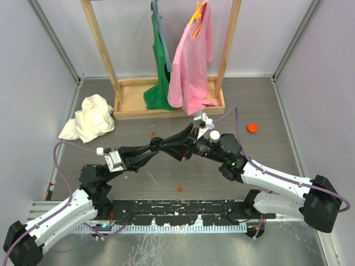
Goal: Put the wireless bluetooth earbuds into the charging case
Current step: Place the earbud in the charging case, then close the charging case.
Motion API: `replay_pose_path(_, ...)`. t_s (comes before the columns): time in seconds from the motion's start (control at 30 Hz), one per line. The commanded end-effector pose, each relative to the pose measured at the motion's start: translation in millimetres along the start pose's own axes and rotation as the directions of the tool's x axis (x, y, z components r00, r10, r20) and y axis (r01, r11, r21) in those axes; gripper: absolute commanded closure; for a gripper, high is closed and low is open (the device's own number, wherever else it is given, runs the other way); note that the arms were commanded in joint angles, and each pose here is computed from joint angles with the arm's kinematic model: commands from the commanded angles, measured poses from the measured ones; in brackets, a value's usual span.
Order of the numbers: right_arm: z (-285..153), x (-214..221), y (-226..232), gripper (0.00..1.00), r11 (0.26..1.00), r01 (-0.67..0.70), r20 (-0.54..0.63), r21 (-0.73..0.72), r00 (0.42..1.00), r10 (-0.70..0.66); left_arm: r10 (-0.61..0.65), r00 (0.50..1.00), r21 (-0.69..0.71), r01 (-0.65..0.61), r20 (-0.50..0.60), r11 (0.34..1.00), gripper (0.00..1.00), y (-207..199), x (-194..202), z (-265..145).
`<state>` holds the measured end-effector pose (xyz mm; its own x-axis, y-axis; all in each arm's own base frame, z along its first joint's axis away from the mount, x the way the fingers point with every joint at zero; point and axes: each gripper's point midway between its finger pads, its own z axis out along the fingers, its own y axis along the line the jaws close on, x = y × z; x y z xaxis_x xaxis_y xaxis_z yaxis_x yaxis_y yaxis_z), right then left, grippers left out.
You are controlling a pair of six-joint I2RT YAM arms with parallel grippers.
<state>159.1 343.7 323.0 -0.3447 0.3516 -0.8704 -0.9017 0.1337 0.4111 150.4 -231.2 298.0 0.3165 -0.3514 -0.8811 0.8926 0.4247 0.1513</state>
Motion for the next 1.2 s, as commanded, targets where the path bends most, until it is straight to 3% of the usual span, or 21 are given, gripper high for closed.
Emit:
replay_pose_path(0.0, -1, -18, -9, 0.53, 0.994, 0.083, 0.012, 0.072, 0.996, -0.084, 0.014, 0.998, 0.018, -0.015, 0.058, 1.000, 1.00, -3, -19, 3)
replay_pose_path(0.3, -7, -19, -22, 0.33, 0.989, 0.137, -0.150, 0.063, 0.981, -0.127, -0.046, 0.999, 0.014, 0.046, -0.022, 0.999, 1.00, -5, 7, -1)
replay_pose_path(0.53, -4, -7, -15, 0.20, 0.988, 0.142, -0.266, -0.055, 0.952, -0.151, -0.081, 0.995, 0.034, 0.083, -0.060, 0.996, 1.00, -8, 16, 1)
replay_pose_path(0.87, 1, 20, -6, 0.18, 0.982, 0.046, -0.383, -0.185, 0.916, -0.115, -0.107, 0.992, 0.056, 0.111, -0.067, 0.992, 1.00, -9, 21, 11)
replay_pose_path(1.17, -6, 27, -4, 0.23, 0.974, 0.049, -0.424, -0.221, 0.894, -0.141, -0.142, 0.985, 0.019, 0.144, -0.101, 0.989, 1.00, -2, 35, 14)
